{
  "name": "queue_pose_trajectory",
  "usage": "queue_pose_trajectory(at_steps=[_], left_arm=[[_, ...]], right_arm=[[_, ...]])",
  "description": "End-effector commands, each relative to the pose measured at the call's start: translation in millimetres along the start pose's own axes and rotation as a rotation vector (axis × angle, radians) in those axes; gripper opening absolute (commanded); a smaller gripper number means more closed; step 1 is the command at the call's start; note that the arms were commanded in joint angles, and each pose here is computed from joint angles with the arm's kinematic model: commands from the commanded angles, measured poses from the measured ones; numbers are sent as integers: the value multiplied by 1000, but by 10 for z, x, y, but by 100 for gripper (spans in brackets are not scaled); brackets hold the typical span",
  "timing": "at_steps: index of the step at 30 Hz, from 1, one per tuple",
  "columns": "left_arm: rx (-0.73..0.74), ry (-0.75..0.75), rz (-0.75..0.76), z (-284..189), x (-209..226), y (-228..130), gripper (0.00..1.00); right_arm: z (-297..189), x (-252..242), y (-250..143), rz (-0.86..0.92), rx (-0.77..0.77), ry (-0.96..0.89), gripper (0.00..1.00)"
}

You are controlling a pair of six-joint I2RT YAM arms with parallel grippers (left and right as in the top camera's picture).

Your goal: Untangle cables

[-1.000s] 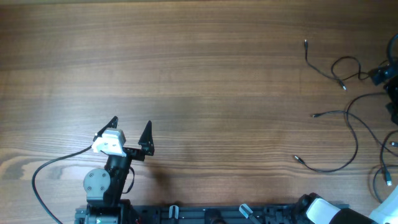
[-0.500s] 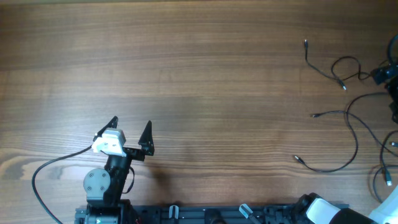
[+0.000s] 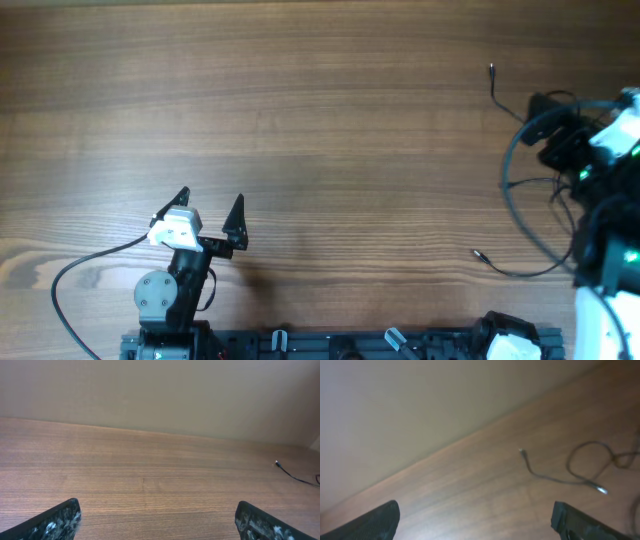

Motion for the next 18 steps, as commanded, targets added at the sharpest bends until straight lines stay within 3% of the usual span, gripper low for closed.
queue_pose_trajectory(at_steps=[1, 7, 13, 14, 18], left_arm=[[-3, 6, 23, -4, 16, -6, 100], [-3, 5, 23, -4, 15, -5, 100], [-3, 5, 23, -4, 15, -5, 100], [-3, 5, 23, -4, 15, -5, 100], [-3, 6, 23, -4, 15, -6, 100]], right_arm=[[-30, 93, -258, -33, -54, 52, 100], [-85, 104, -629, -91, -230, 113, 100], [-275, 176, -711, -166, -463, 176, 100], [-349, 219, -712, -230, -545, 190, 100], [-443, 280, -845, -348, -636, 194, 100]])
Point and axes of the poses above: each gripper's point midway between its finger pads, its own z axis out along the fingers, its own x axis along the line the jaws close on, y = z × x, the point moved 5 cm from there along -z, back along the fingers, and after that the axes turned 11 degrees about -z, right-handed, at the moved point
